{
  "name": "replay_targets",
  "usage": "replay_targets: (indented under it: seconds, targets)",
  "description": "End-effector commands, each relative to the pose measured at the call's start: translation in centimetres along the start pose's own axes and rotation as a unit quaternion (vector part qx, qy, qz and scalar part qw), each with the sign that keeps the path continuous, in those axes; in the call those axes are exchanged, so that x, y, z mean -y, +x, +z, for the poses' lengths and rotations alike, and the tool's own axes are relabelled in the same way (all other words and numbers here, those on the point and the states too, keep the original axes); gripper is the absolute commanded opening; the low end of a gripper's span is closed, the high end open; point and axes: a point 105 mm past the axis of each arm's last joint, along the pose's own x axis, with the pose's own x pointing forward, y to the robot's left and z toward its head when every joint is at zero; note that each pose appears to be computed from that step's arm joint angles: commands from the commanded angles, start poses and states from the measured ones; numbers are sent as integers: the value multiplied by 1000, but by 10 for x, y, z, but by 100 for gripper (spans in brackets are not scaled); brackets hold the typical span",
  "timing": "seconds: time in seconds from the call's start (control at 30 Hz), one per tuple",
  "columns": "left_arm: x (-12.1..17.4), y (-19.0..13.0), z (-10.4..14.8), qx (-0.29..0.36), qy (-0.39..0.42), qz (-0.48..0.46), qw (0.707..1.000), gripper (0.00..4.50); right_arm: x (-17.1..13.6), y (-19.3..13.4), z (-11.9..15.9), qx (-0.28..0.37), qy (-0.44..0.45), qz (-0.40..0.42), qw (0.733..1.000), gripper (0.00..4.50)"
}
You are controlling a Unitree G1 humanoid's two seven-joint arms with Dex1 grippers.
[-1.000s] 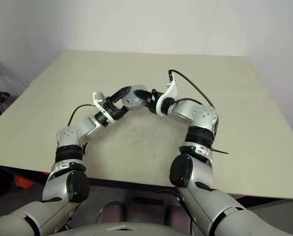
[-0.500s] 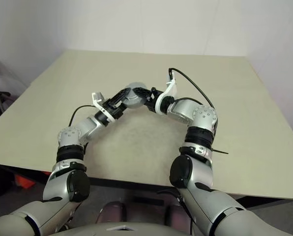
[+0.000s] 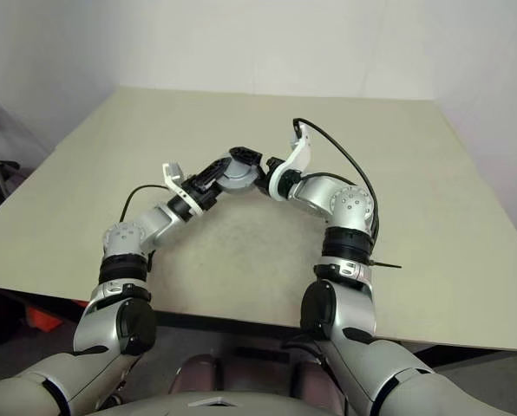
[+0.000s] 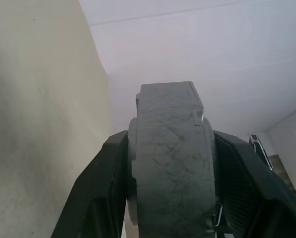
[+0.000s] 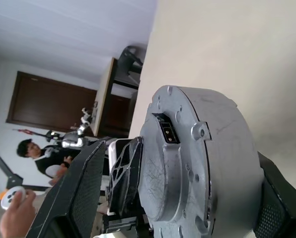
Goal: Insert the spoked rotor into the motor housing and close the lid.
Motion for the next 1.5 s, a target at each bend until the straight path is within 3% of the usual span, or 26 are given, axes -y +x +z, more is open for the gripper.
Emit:
replay_targets:
  seconds: [0.03,0.27,0.47,0.67,0.87,1.07,1.2,1.43,1.5]
  targets:
    - [11,-3,23,42,28,-9,999,225,-16,-5,15,35,-34,20,999,448]
    - [8,-31,75,158,64,18,985,225,-9,-4,14,36,-41,7,999,448]
    - [0,-79,129,279,111,81,950,225,3,-6,13,34,-46,-13,998,448]
    - [-20,-112,151,332,120,159,922,225,9,-7,13,33,-49,-23,998,448]
    - [-37,-124,156,354,113,213,904,225,9,-4,12,27,-52,-22,998,448]
    - [-40,-142,170,387,123,252,878,225,10,-1,9,21,-53,-23,998,448]
    - [-26,-161,191,421,153,264,855,225,12,1,6,13,-52,-26,998,448]
    - [-18,-165,201,414,186,284,844,446,12,3,5,8,-52,-27,998,450]
    - [-18,-162,200,409,190,289,845,446,12,3,5,8,-53,-27,998,450]
